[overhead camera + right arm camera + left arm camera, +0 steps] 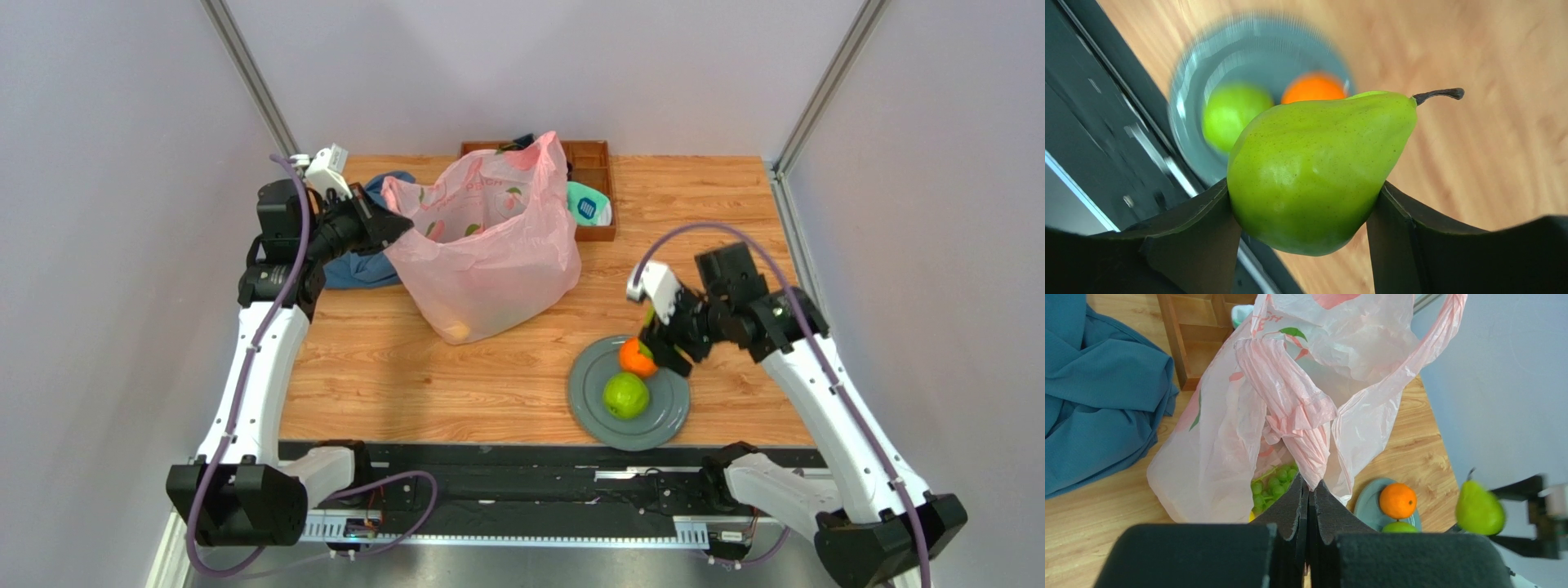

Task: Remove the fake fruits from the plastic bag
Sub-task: Place the fake fruit on the plate.

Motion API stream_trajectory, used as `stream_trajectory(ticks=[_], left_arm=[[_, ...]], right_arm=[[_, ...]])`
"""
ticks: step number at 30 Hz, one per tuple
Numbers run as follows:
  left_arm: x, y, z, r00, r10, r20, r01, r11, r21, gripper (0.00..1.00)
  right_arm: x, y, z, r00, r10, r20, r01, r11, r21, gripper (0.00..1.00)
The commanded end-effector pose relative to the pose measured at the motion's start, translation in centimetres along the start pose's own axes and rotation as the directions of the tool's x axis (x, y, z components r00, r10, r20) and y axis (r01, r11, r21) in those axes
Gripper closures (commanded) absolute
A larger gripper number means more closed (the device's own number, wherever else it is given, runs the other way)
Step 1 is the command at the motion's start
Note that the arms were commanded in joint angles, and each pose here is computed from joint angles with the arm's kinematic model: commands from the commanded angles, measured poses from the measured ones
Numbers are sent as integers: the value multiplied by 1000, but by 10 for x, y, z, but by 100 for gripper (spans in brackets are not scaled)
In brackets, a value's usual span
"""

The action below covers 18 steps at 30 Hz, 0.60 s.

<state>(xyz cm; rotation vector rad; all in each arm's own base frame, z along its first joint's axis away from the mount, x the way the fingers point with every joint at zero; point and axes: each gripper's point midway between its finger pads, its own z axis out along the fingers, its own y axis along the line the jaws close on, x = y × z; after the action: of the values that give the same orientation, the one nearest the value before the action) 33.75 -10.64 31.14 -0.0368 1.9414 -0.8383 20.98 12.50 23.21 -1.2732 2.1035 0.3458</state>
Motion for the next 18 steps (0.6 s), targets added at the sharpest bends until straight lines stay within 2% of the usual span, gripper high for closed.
stream_trajectory(ticks=[1,4,7,9,11,13,15,17,18], left_arm=[[-1,-3,-6,1000,4,19,-4,1000,4,100],[10,2,-3,1000,-14,-15,14,1000,1,100],[15,1,-3,999,-23,-32,23,1000,8,100],[15,1,-5,999,-23,-31,23,1000,5,100],[14,1,-7,1000,-17,-25,17,1000,1,100],[15,1,-7,1000,-13,-22,13,1000,-2,100],[15,-1,-10,1000,-5,-16,5,1000,2,100],[18,1,-11,1000,-3,-19,3,1000,-3,100],[18,1,-11,1000,-3,-18,2,1000,-3,100]], right_arm=[[108,7,11,938,-194,-286,205,979,9,94],[120,8,20,934,-211,-287,227,973,25,93],[147,11,39,907,-183,-379,186,982,-29,93],[160,13,50,889,-111,-444,103,994,-42,92],[161,13,58,887,-43,-459,36,999,-24,92],[156,6,70,896,-10,-443,14,1000,5,80],[151,3,78,911,-2,-412,8,1000,13,64],[151,6,82,915,-2,-403,2,1000,-1,57],[153,10,82,914,4,-405,-13,1000,-18,48]])
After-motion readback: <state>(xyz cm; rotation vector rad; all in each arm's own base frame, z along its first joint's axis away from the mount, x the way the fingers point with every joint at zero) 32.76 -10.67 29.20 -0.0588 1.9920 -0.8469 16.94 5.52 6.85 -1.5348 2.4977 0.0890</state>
